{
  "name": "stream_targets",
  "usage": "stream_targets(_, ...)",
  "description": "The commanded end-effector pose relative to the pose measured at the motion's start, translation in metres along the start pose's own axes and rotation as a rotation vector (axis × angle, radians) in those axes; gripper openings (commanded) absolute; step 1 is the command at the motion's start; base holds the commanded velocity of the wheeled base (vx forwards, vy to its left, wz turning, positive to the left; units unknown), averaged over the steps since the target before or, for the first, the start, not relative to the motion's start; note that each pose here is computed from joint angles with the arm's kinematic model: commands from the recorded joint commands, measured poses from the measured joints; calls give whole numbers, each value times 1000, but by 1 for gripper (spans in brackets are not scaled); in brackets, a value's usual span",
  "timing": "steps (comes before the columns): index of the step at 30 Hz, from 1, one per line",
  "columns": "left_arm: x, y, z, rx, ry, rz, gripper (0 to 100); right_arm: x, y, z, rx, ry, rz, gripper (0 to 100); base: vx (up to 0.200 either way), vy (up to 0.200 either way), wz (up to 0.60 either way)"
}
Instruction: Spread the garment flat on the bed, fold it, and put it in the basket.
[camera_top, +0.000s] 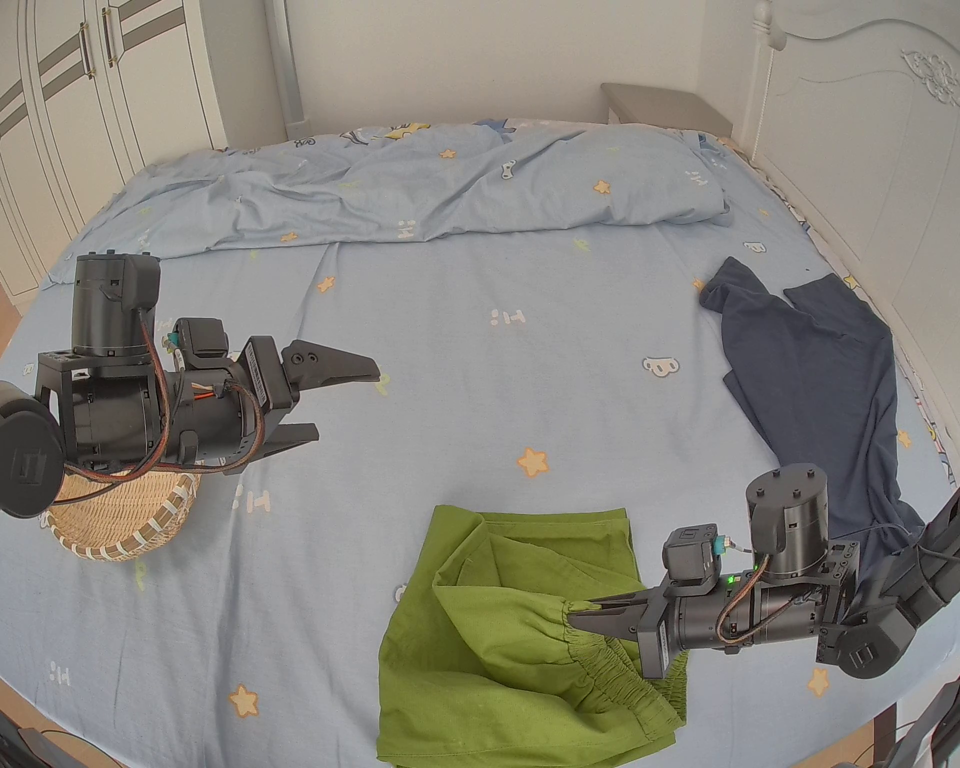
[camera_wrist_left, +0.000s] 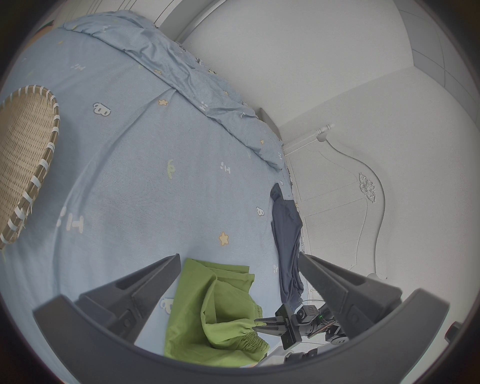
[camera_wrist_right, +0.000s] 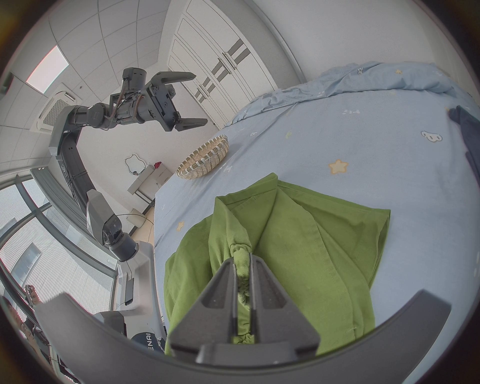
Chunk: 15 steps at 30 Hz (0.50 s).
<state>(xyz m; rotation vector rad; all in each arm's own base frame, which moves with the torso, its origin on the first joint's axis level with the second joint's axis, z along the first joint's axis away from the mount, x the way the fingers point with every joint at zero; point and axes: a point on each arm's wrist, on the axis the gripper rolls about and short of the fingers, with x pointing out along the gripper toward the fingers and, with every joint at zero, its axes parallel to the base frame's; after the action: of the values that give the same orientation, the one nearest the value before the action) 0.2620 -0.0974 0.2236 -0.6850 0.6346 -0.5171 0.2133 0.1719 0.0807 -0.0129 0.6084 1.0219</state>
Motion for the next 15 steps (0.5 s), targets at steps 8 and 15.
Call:
stream_targets(8,1,2,-1,-3,3,5,100,-16,-11,8,49,-48,-51,0,0,0,0)
stream_targets(15,2,2,0,-4,3,7,100,-62,-21,17,219,-109,-147,0,0,0,0)
